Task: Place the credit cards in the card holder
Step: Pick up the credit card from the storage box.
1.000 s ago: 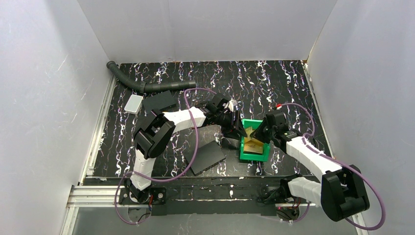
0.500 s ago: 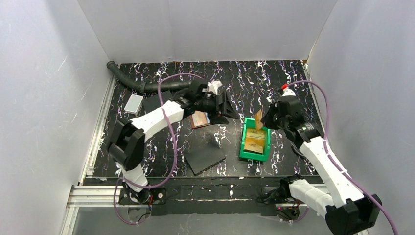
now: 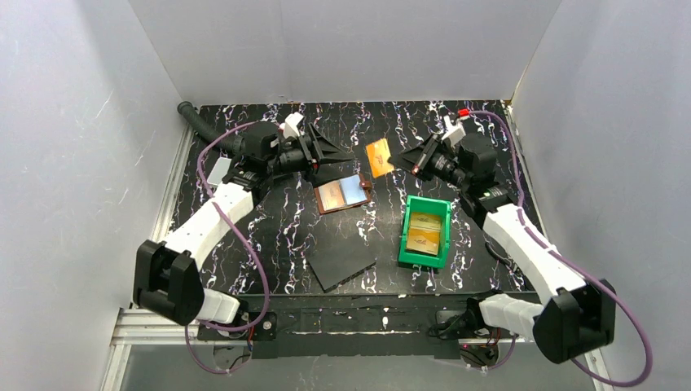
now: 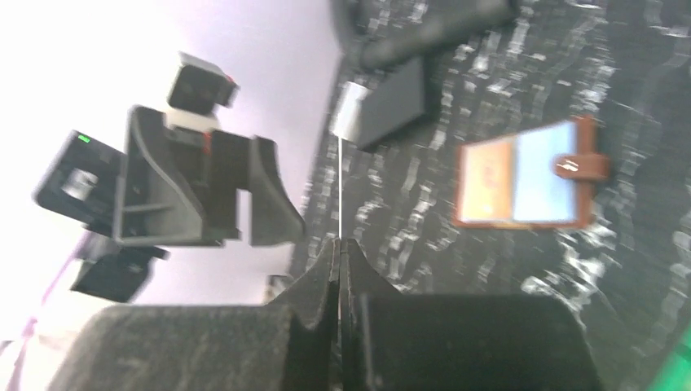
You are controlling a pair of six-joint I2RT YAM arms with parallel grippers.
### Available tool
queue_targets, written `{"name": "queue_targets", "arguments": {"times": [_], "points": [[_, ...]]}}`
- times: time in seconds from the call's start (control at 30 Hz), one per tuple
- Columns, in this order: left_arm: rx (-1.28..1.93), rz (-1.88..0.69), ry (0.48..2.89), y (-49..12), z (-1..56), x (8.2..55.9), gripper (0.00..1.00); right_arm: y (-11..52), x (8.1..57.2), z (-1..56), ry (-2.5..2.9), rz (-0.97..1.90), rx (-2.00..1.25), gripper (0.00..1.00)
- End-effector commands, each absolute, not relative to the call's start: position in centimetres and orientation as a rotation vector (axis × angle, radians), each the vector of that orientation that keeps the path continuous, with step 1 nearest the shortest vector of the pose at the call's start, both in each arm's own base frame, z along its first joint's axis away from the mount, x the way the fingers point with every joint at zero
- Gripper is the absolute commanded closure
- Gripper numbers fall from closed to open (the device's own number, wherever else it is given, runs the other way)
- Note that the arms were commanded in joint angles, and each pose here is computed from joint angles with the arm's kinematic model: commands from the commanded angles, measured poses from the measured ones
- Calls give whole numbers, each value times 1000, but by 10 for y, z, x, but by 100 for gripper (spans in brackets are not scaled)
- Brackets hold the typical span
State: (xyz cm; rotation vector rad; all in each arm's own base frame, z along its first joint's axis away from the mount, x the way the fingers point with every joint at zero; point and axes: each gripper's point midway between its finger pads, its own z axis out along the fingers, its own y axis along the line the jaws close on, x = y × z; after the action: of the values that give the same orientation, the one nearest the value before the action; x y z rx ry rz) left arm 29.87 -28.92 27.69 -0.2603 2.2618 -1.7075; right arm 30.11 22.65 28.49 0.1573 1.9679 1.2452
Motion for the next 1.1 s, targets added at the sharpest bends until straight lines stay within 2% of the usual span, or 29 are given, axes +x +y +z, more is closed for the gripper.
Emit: {"name": "queue_targets", "arguments": {"times": [0.0, 0.13, 0.27, 0.57, 0.7, 0.77, 0.8, 0.87, 0.9, 0.97, 1.0, 1.07], "points": [[-385, -1824, 2109, -283, 308, 300, 28, 260, 297, 353, 1700, 1644, 94, 99], [-426, -1911, 1992, -285, 326, 309, 29, 270, 297, 364, 1639, 1750, 110, 99], [-421, -1942, 1935, -287, 338, 316, 41, 276, 295, 370, 1602, 1803, 128, 99], [-356, -1965, 1878, -298, 355, 327, 61, 283, 295, 370, 1592, 1862, 143, 99], [-311, -1950, 1852, -300, 361, 327, 65, 286, 297, 363, 1613, 1865, 144, 99], [-282, -1947, 1849, -302, 362, 326, 71, 288, 298, 358, 1626, 1861, 147, 99], [-272, -1945, 1849, -302, 362, 327, 76, 288, 299, 356, 1631, 1859, 146, 99], [-259, -1938, 1855, -303, 358, 327, 95, 289, 301, 351, 1643, 1848, 153, 99], [-260, -1930, 1860, -303, 355, 328, 100, 290, 303, 348, 1651, 1842, 154, 99], [-250, -1899, 1861, -301, 347, 329, 100, 292, 307, 343, 1675, 1811, 144, 99], [-240, -1878, 1864, -300, 343, 329, 100, 294, 310, 338, 1703, 1765, 112, 98], [-226, -1811, 1891, -295, 331, 333, 100, 294, 319, 316, 1820, 1618, 64, 75]]}}
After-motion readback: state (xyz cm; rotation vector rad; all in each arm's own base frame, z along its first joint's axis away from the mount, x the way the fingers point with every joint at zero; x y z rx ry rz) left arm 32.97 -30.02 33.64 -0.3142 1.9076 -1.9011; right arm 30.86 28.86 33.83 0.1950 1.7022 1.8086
